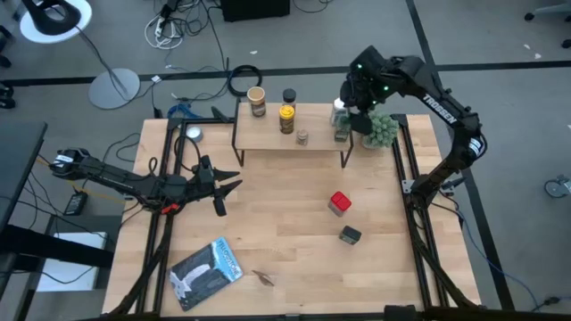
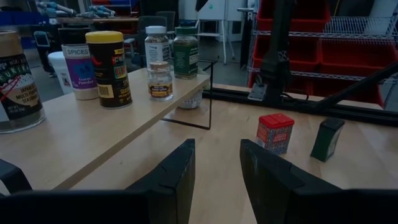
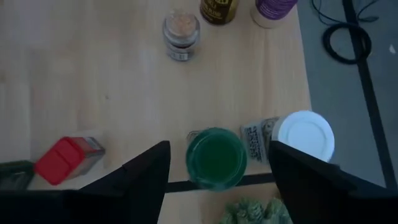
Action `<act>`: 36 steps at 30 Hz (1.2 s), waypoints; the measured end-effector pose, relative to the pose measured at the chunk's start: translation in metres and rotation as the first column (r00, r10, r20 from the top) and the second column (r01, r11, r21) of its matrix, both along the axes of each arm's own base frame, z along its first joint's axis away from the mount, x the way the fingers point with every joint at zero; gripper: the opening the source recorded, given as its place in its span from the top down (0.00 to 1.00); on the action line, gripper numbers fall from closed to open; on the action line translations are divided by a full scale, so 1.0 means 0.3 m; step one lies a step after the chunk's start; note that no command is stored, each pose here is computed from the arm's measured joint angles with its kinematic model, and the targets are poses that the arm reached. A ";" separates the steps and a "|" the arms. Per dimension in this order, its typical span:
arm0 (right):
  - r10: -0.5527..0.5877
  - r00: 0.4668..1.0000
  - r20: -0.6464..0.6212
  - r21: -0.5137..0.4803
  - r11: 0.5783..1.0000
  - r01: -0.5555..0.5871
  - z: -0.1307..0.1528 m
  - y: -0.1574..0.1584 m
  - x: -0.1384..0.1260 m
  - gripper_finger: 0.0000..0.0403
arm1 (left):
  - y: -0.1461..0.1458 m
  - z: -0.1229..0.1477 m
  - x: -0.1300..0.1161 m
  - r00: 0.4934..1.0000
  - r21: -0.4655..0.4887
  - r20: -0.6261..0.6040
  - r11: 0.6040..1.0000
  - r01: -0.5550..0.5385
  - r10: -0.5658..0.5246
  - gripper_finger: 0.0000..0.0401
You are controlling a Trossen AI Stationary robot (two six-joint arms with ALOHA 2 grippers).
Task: Shelf spices
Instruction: Put the green seasoning bottle on the shelf aligned with the other white seasoning bottle
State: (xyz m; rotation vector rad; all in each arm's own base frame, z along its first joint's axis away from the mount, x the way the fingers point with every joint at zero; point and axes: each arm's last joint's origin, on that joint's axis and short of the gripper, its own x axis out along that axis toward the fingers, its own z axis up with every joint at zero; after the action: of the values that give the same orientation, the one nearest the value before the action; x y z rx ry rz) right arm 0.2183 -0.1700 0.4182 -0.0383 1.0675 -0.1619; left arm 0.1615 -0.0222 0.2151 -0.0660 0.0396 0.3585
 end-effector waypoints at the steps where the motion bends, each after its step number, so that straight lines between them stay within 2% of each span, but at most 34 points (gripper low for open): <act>1: -0.013 1.000 0.002 0.006 1.000 0.013 0.011 0.005 -0.005 0.33 | 0.000 0.000 0.000 1.000 -0.004 0.001 1.000 -0.001 0.001 0.67; 5: -0.102 0.995 0.009 0.059 0.993 0.102 0.053 0.026 -0.030 0.36 | 0.000 0.000 0.000 1.000 -0.017 0.006 1.000 -0.001 0.001 0.67; 8: -0.176 0.984 -0.010 0.079 0.981 0.176 0.071 0.051 -0.048 0.43 | 0.000 0.000 0.000 1.000 -0.017 0.006 1.000 0.000 0.001 0.67; 12: -0.276 0.961 -0.021 0.060 0.959 0.277 0.101 0.114 -0.080 0.60 | 0.000 -0.002 0.000 1.000 -0.016 0.001 1.000 -0.001 0.001 0.67; 17: -0.391 0.920 0.033 0.084 0.918 0.387 0.128 0.233 -0.117 0.83 | 0.000 -0.003 0.000 1.000 -0.015 -0.003 1.000 0.000 0.000 0.67; 20: -0.477 0.877 0.052 0.080 0.878 0.472 0.120 0.315 -0.149 0.95 | 0.000 -0.003 0.000 1.000 -0.014 -0.003 1.000 0.000 0.000 0.67; 22: -0.539 0.840 0.063 0.075 0.842 0.534 0.100 0.365 -0.172 0.99 | -0.001 -0.003 0.000 1.000 -0.016 -0.002 1.000 0.013 -0.013 0.67; 25: -0.631 0.771 0.086 0.076 0.776 0.626 0.049 0.433 -0.208 0.97 | -0.003 -0.003 0.001 0.999 -0.017 -0.003 0.999 0.036 -0.036 0.67; 29: -0.731 0.676 0.098 0.107 0.683 0.723 -0.088 0.513 -0.226 0.98 | -0.004 -0.004 0.001 0.999 -0.017 -0.006 0.999 0.043 -0.043 0.67; 36: -0.784 0.602 0.149 0.215 0.620 0.754 -0.379 0.654 -0.162 0.99 | -0.004 -0.016 0.000 0.998 0.006 -0.050 0.999 0.047 -0.046 0.67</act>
State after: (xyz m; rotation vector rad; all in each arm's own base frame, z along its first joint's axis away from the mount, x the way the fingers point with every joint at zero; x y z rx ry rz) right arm 0.1699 0.0262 0.3044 0.5754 0.7918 -0.8765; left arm 0.1616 -0.0234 0.2104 -0.0490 0.0892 0.3138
